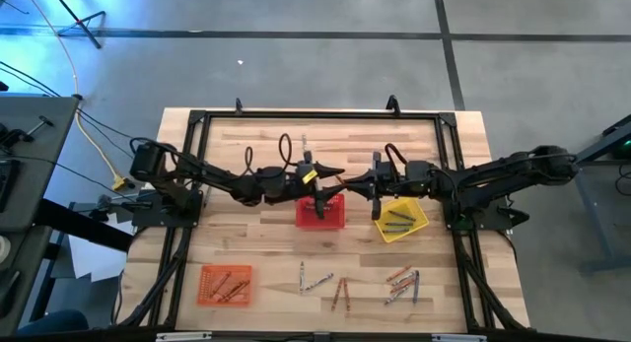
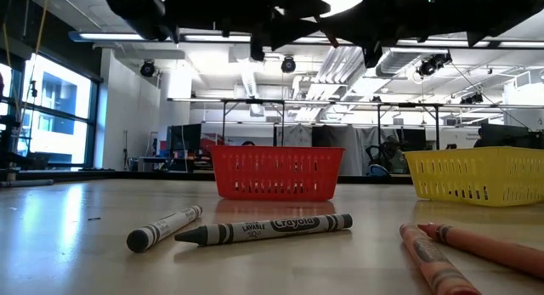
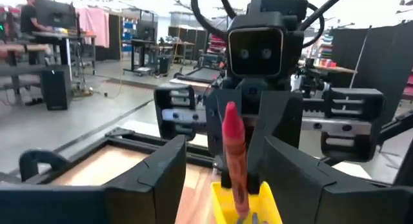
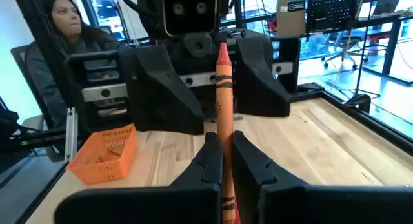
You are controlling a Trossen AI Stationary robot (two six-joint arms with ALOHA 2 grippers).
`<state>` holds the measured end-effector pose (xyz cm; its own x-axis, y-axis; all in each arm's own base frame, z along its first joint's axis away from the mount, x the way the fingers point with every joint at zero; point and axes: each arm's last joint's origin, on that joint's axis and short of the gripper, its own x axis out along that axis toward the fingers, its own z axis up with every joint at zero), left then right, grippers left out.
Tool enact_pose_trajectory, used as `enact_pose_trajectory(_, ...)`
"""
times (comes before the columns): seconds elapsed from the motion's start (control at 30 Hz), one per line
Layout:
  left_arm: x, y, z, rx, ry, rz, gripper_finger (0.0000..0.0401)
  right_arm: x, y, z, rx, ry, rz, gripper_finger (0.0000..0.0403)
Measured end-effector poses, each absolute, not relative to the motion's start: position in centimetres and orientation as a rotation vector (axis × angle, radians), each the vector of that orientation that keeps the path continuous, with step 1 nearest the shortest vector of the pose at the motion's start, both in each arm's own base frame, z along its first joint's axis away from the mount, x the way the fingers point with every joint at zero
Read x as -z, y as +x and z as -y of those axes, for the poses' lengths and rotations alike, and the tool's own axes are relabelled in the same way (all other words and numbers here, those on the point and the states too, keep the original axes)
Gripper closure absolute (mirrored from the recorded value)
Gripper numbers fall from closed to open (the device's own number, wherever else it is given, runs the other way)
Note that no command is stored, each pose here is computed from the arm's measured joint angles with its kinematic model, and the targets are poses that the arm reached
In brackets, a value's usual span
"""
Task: Sort crayons
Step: Put the orange crayon into the orange bin
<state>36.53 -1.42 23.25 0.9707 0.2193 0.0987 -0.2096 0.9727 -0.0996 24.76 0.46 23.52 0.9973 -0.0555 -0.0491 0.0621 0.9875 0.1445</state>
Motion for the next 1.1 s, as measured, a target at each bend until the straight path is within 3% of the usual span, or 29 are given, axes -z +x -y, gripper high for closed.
enact_pose_trajectory(0.23, -23.7, 37.2, 1.5, -0.212, 0.044, 0.099, 0.0225, -23.5, 24.8, -0.5, 0.061, 0.146, -0.051, 0.0402)
enact_pose_trajectory(0.57, -23.2, 37.2, 1.3, -0.208, 0.003, 0.051, 0.0389, -23.3, 24.8, -0.5, 0.06, 0.142, -0.066, 0.0402)
enact_pose_trajectory(0.8, -23.3, 37.1, 1.3, -0.204, 0.007, 0.046, 0.0396, -23.3, 24.7, -0.4, 0.062, 0.145, -0.07, 0.0392)
enact_pose_trajectory(1.1, -23.9, 36.6, 1.1, -0.27, 0.054, 0.003, 0.0398, -23.4, 23.2, -0.4, 0.068, 0.115, -0.19, 0.0294)
